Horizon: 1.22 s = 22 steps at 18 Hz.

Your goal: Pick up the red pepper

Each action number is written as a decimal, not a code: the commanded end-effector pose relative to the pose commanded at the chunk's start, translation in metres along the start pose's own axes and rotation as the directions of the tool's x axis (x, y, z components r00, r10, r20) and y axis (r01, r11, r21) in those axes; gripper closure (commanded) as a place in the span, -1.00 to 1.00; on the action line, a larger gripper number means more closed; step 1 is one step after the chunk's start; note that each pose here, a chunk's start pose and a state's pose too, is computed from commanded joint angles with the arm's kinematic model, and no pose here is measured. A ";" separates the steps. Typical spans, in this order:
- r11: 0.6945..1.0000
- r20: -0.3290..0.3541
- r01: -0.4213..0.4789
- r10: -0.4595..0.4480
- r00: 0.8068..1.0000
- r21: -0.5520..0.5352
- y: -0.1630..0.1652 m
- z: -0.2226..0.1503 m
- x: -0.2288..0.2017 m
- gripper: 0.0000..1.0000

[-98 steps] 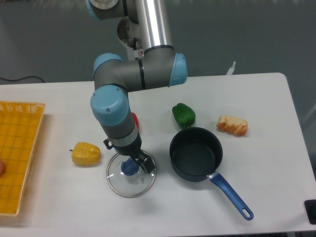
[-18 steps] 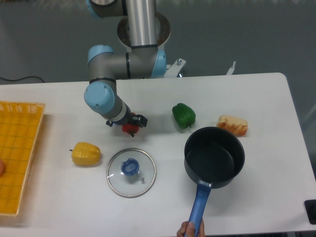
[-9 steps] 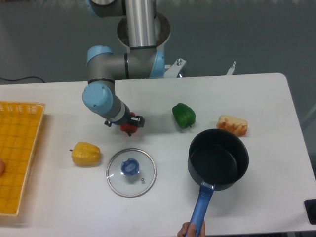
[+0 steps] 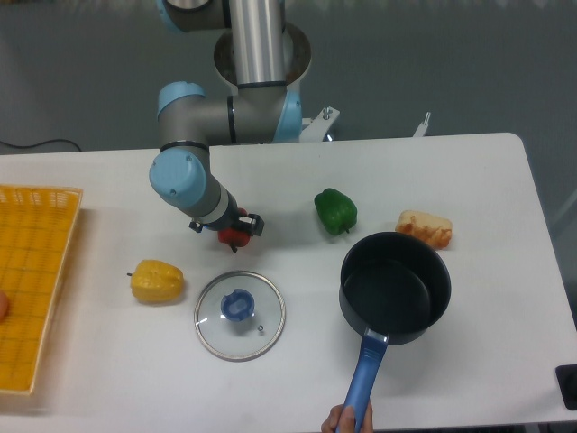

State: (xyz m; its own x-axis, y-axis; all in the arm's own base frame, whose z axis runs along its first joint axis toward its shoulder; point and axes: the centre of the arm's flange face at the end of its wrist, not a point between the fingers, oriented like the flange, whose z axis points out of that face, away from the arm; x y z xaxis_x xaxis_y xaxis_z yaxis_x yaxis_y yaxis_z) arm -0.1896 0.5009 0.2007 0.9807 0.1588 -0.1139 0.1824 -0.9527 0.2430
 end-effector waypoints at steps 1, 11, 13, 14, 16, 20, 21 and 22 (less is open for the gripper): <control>1.000 0.000 -0.001 0.001 1.000 0.001 0.000 -0.001 -0.001 0.16; 0.999 -0.025 -0.011 0.011 1.000 0.035 -0.006 -0.048 -0.014 0.24; 0.998 -0.026 -0.052 0.053 0.998 0.037 -0.008 -0.057 -0.017 0.24; 0.996 -0.025 -0.075 0.076 0.997 0.044 -0.007 -0.064 -0.019 0.24; 0.991 -0.019 -0.104 0.107 0.994 0.089 -0.006 -0.090 -0.030 0.24; 0.973 -0.025 -0.160 0.166 0.986 0.164 -0.006 -0.128 -0.044 0.24; 0.969 -0.022 -0.179 0.185 0.982 0.172 -0.005 -0.131 -0.045 0.24; 0.964 -0.012 -0.192 0.198 0.980 0.182 -0.001 -0.138 -0.046 0.24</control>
State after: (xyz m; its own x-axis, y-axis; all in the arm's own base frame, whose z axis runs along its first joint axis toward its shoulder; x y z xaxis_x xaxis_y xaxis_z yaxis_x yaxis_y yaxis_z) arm -0.2249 0.5307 0.3385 0.9982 -0.0295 -0.0519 -0.0252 -0.9964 0.0813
